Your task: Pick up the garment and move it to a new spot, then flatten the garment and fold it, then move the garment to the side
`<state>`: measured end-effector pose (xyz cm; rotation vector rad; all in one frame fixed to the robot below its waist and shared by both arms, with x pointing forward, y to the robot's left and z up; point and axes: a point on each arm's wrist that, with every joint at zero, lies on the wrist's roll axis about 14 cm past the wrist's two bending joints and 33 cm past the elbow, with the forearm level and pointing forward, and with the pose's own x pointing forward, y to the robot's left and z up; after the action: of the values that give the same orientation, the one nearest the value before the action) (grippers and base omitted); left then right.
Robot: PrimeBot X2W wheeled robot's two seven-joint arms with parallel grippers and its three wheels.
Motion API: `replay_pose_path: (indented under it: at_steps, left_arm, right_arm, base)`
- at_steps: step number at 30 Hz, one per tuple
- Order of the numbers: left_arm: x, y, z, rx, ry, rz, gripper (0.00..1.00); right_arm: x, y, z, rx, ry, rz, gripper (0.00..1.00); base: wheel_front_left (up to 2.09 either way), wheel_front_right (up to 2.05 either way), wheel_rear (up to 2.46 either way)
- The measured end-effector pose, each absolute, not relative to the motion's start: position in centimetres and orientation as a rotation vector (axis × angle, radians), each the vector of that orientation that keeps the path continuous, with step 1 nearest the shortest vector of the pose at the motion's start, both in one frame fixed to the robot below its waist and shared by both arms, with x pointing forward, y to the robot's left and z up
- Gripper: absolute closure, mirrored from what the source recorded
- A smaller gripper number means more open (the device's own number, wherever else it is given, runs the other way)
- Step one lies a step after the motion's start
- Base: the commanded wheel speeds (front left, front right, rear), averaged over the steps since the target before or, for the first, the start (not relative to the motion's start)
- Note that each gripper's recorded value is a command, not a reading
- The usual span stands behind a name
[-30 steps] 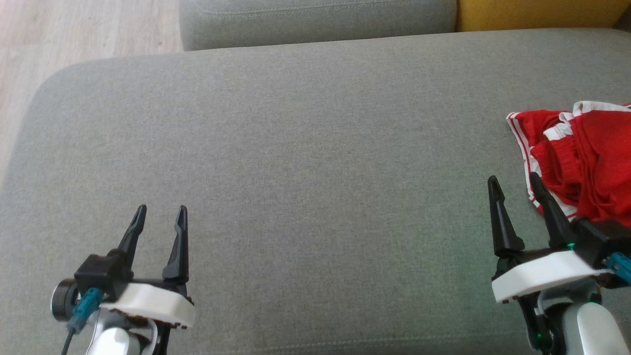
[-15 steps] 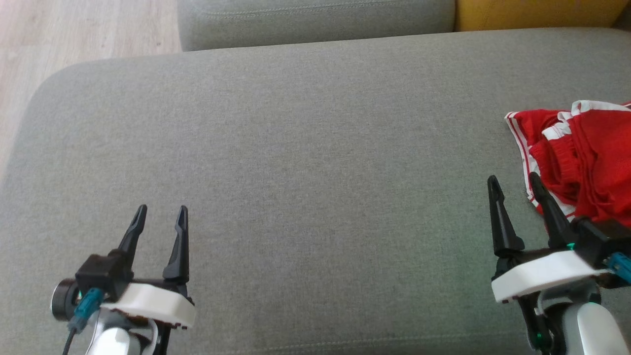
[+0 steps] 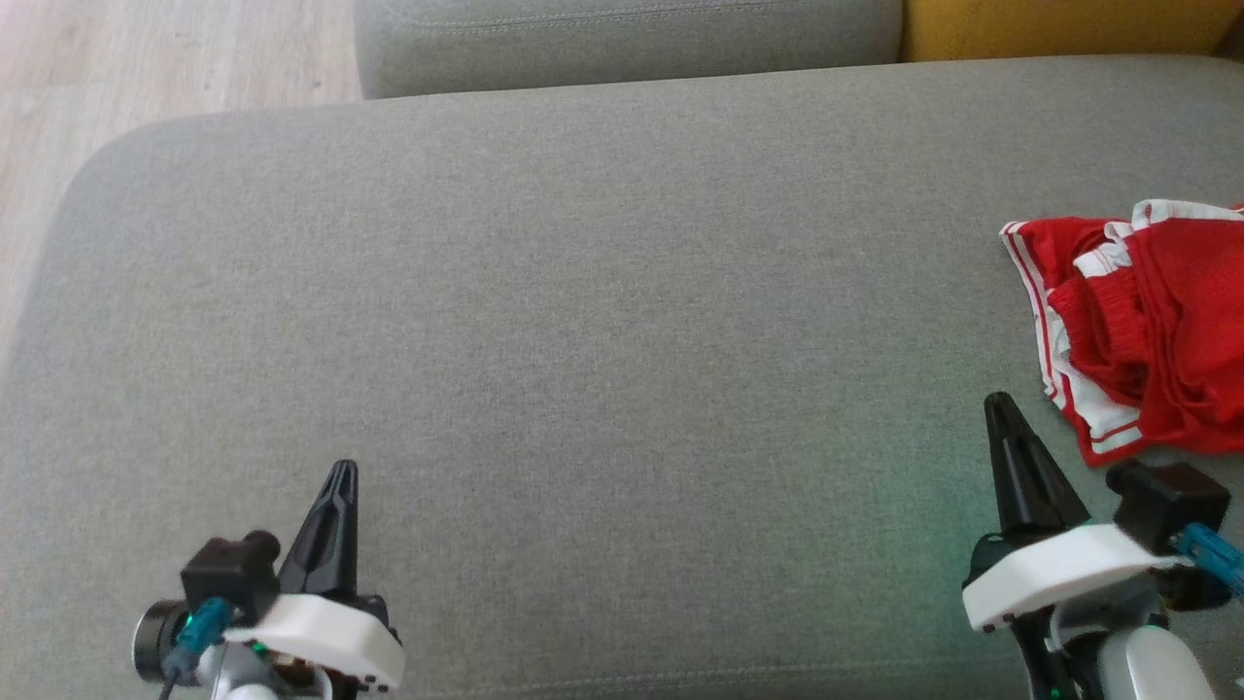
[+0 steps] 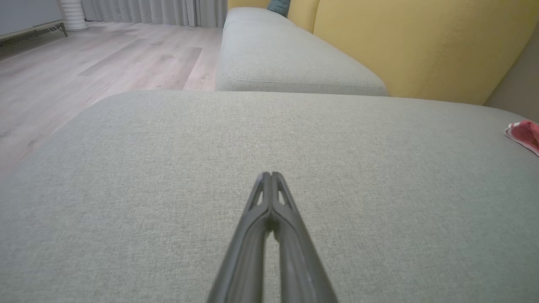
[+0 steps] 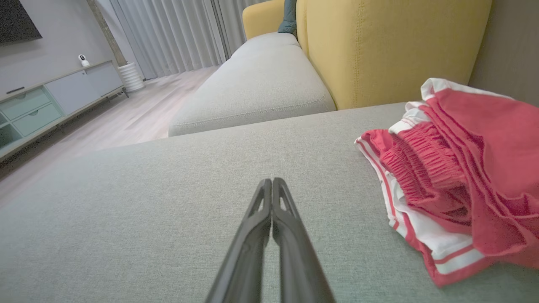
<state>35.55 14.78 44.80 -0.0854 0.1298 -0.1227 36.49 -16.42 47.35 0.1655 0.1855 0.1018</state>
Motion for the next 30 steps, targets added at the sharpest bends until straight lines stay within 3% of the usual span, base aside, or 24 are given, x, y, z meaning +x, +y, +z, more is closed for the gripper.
replay_pose_path:
  at_steps: [30]
  left_arm:
    - [35.6,16.3,44.1,-0.432,0.204,-0.021,1.0]
  right_arm:
    - [36.5,-16.5,47.4,0.525,0.175,0.072,1.0]
  base:
    - [0.0,0.0,0.0]
